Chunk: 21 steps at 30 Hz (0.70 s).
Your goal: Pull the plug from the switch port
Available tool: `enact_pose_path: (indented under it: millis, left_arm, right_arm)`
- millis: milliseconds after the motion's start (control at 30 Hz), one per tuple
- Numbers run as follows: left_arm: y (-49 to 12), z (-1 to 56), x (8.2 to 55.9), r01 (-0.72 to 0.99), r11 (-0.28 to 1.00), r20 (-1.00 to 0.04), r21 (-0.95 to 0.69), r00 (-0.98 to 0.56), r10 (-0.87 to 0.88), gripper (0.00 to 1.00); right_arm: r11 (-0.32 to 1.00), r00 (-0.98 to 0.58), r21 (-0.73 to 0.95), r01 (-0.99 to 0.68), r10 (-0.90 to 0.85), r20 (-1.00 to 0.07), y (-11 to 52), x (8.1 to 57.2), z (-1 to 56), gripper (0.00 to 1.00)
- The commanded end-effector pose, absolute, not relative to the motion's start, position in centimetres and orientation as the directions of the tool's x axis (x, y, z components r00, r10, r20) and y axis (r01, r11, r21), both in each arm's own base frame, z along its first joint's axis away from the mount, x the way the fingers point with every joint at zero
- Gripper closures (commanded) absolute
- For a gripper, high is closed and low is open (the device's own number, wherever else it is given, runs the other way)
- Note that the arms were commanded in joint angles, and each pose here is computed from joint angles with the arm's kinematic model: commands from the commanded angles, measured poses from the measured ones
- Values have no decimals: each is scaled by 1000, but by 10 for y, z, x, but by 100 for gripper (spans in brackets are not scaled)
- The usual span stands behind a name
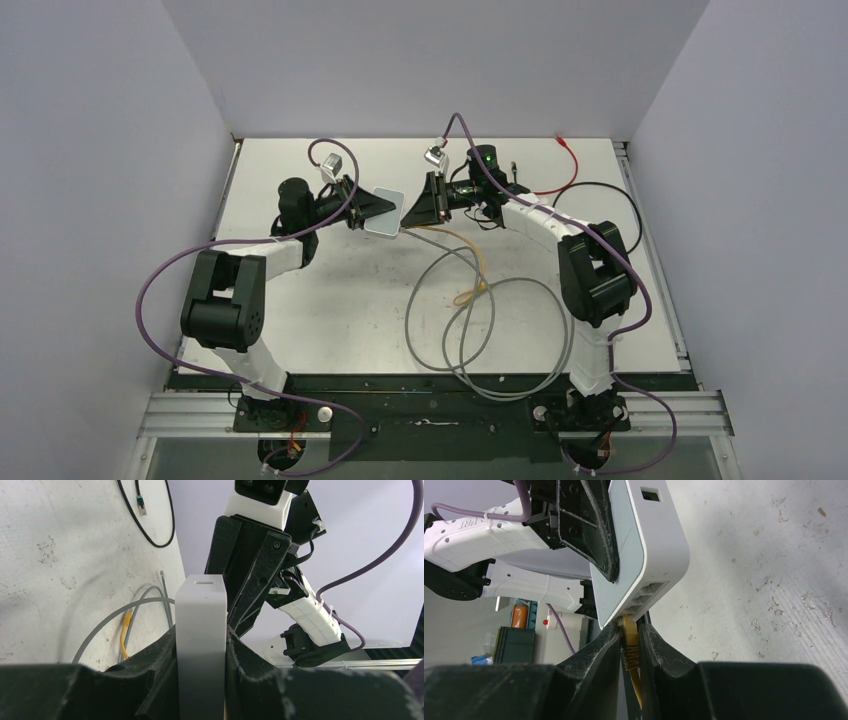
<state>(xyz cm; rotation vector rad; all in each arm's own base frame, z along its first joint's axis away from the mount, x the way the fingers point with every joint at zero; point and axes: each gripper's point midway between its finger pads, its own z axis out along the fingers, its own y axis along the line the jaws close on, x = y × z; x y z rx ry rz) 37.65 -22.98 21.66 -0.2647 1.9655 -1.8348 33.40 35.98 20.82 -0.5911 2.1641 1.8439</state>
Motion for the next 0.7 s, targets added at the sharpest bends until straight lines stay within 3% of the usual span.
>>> enact_pose_path:
  millis: [0, 667]
  left_arm:
    - [-228, 238, 379, 235, 92, -252, -968, -867, -430, 100]
    - [-223, 241, 381, 249, 113, -273, -962, -849, -452, 100]
  right_arm:
    - [88, -820, 817, -570, -119, -560, 357, 333, 250, 95]
    - [164, -821, 804, -571, -102, -562, 332, 340, 226, 95]
